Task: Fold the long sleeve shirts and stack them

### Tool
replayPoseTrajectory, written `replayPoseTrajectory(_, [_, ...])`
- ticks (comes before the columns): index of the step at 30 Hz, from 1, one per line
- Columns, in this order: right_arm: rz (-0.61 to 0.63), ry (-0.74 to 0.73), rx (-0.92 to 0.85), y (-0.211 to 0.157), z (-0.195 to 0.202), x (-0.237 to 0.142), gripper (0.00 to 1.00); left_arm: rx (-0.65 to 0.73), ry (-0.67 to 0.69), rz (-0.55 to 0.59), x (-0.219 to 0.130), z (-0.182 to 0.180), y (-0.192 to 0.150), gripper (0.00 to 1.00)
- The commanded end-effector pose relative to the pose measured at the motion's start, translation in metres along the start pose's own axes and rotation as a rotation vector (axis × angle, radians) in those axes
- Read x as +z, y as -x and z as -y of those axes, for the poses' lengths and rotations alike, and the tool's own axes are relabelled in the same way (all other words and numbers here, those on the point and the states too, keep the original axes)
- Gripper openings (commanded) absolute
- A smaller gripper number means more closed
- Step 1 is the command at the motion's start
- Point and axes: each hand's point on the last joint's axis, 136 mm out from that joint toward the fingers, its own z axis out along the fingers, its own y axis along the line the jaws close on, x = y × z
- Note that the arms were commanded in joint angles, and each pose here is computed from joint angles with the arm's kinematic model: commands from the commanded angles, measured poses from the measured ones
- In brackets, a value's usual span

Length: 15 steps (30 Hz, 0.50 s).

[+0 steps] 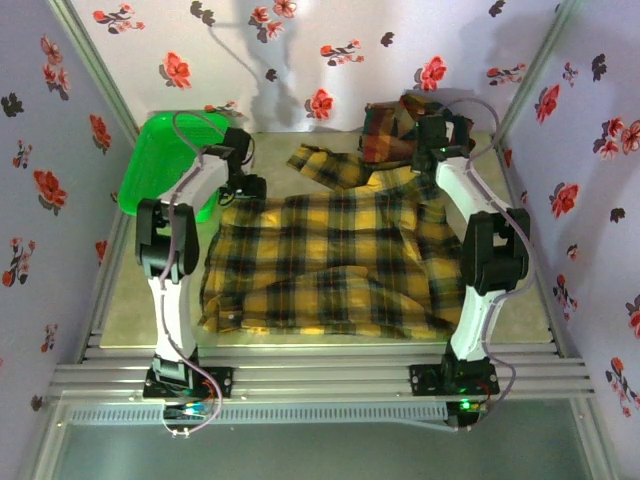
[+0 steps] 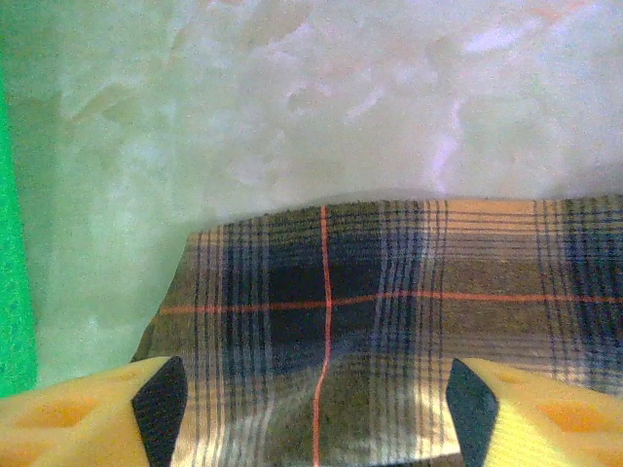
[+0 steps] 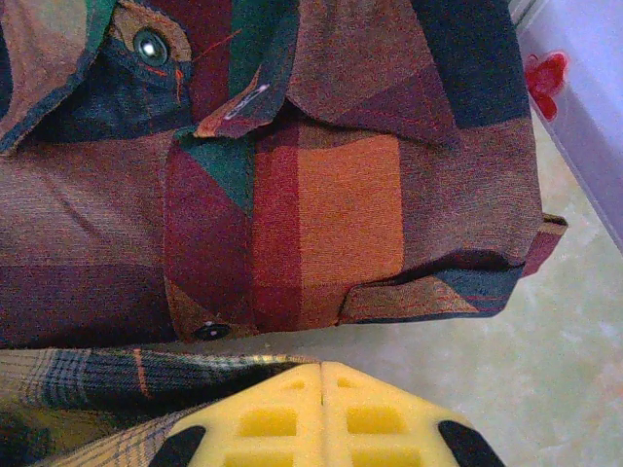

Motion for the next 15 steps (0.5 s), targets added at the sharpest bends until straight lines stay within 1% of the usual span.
replayPoseTrajectory(1, [0.008,-0.027,-0.009,0.007,0.006,-0.005,0.00,0.053,0.015,-0.056,0.010,-0.005,-0.003,0.64])
replayPoseTrajectory(3, [0.005,-0.021,-0.014,0.006,0.004,-0.005,0.00,0.048,0.044,-0.072,0.017,-0.011,-0.001,0.60])
replayPoseTrajectory(5, [0.001,-0.022,-0.019,0.006,0.005,-0.006,0.00,0.042,0.086,-0.103,0.021,-0.019,-0.003,0.58])
replayPoseTrajectory(8, [-0.006,-0.022,-0.031,0.004,0.004,-0.006,0.00,0.030,0.133,-0.119,0.024,-0.031,-0.001,0.55])
replayPoseTrajectory(15, [-0.010,-0.009,-0.038,0.002,0.000,-0.006,0.00,0.012,0.145,-0.154,0.033,-0.042,-0.004,0.54])
